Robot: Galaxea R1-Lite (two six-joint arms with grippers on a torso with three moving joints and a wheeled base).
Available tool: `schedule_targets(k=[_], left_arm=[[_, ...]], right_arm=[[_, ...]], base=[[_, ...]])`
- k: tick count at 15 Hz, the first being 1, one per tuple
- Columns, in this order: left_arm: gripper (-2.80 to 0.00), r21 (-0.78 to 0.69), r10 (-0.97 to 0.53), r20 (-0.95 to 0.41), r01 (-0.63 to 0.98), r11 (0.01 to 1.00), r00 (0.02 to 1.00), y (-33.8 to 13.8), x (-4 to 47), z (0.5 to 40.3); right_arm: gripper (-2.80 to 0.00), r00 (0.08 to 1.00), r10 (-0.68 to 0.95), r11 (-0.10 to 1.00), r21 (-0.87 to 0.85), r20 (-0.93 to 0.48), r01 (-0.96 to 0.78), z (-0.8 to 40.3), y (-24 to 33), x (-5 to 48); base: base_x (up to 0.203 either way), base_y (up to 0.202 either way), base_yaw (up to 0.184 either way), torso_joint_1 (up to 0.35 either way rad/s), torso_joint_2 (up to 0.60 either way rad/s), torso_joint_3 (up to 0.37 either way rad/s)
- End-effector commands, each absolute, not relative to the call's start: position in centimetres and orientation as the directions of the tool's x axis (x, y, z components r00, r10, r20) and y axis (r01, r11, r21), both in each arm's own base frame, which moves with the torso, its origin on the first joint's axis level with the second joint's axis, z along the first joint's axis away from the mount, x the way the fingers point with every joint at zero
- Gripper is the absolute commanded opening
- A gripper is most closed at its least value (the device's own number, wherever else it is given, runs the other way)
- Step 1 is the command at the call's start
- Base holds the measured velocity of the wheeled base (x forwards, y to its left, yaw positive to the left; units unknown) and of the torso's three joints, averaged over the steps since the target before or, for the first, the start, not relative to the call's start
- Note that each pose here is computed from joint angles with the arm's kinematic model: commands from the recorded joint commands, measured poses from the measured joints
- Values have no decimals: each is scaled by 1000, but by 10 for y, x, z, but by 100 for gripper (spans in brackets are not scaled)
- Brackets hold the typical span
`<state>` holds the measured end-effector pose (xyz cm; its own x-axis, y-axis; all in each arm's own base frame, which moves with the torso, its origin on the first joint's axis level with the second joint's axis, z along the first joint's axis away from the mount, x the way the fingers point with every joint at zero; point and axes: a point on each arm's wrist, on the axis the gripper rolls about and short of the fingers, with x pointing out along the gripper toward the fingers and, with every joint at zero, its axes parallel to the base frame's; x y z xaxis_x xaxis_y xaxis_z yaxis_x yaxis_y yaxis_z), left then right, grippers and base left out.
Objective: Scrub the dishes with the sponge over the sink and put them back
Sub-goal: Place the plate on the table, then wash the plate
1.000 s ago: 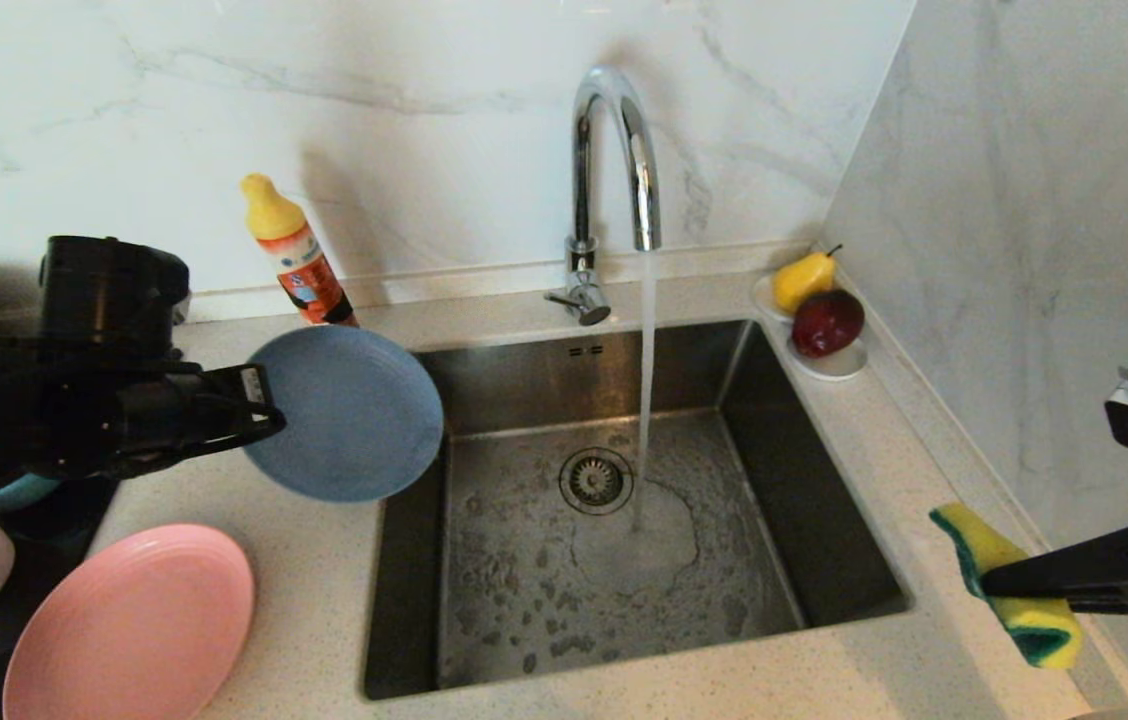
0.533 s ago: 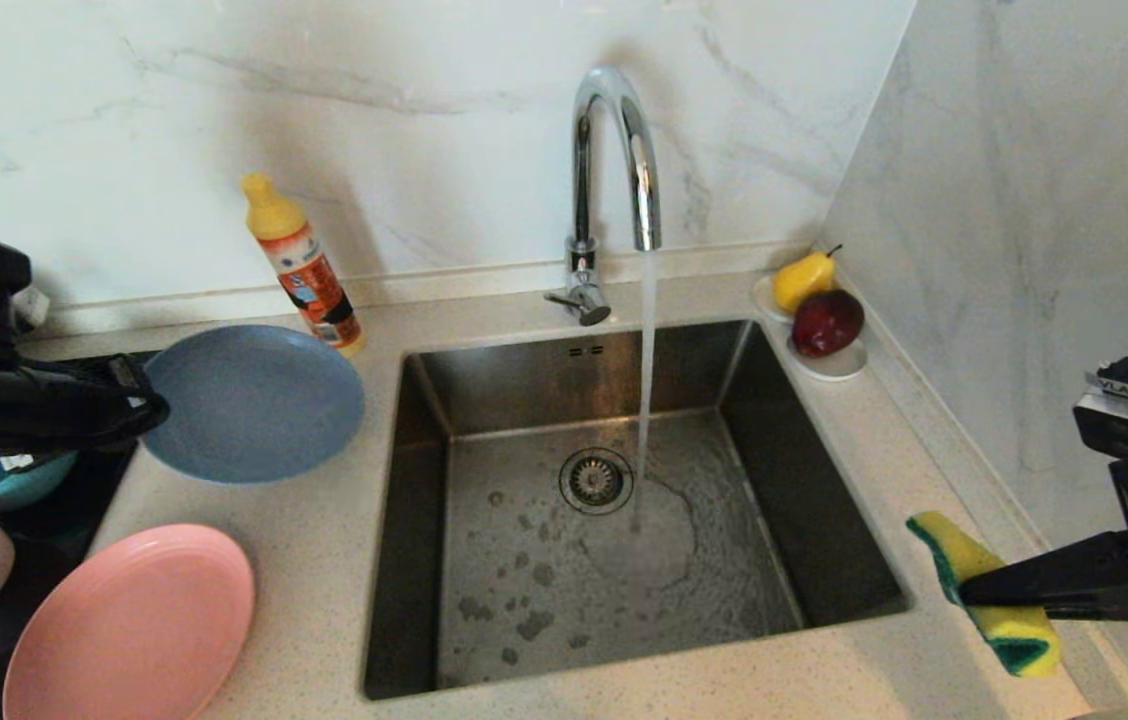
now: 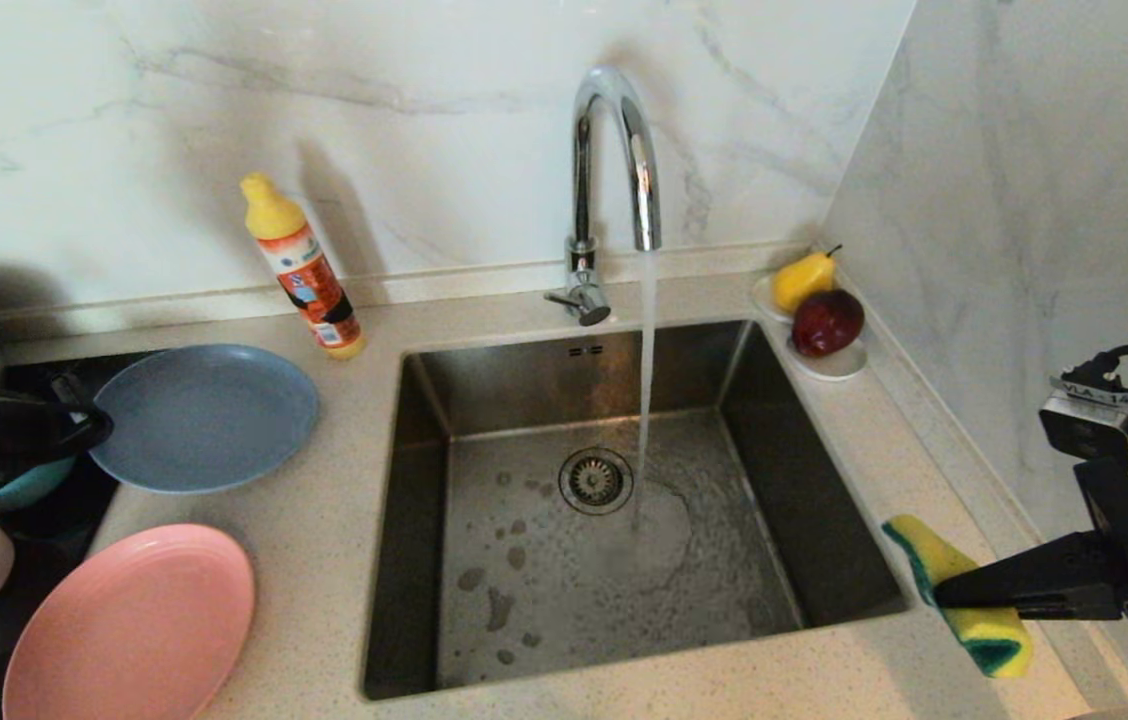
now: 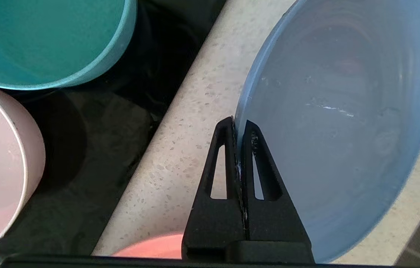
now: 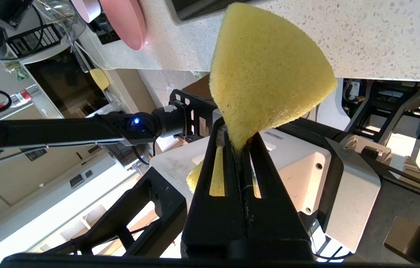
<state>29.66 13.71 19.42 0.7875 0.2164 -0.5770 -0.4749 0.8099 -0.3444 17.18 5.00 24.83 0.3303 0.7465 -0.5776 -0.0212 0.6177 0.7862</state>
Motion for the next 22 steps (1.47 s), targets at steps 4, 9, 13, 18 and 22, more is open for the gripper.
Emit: schedule_targets(k=[4, 9, 13, 18, 22], left_arm=[[-264, -350, 215, -605, -499, 793, 767, 152, 311, 171], [0, -365, 227, -570, -491, 791, 790, 151, 308, 182], [0, -360, 219, -602, -505, 785, 768, 133, 274, 210], [-280, -249, 196, -740, -533, 809, 643, 121, 224, 202], [-280, -148, 149, -837, -479, 865, 527, 109, 200, 188]], right_arm=[[-280, 314, 748, 618, 786, -585, -7, 244, 51, 171], [-280, 321, 749, 616, 788, -579, -15, 242, 51, 172], [-280, 325, 750, 616, 787, -576, -27, 243, 51, 171], [-280, 337, 754, 611, 790, -564, -45, 242, 53, 183], [-280, 318, 760, 610, 791, -567, -47, 241, 57, 180]], base=[[0, 0, 0, 0, 0, 0], [0, 0, 0, 0, 0, 0], [0, 0, 0, 0, 0, 0], [0, 0, 0, 0, 0, 0], [0, 0, 0, 0, 0, 0]])
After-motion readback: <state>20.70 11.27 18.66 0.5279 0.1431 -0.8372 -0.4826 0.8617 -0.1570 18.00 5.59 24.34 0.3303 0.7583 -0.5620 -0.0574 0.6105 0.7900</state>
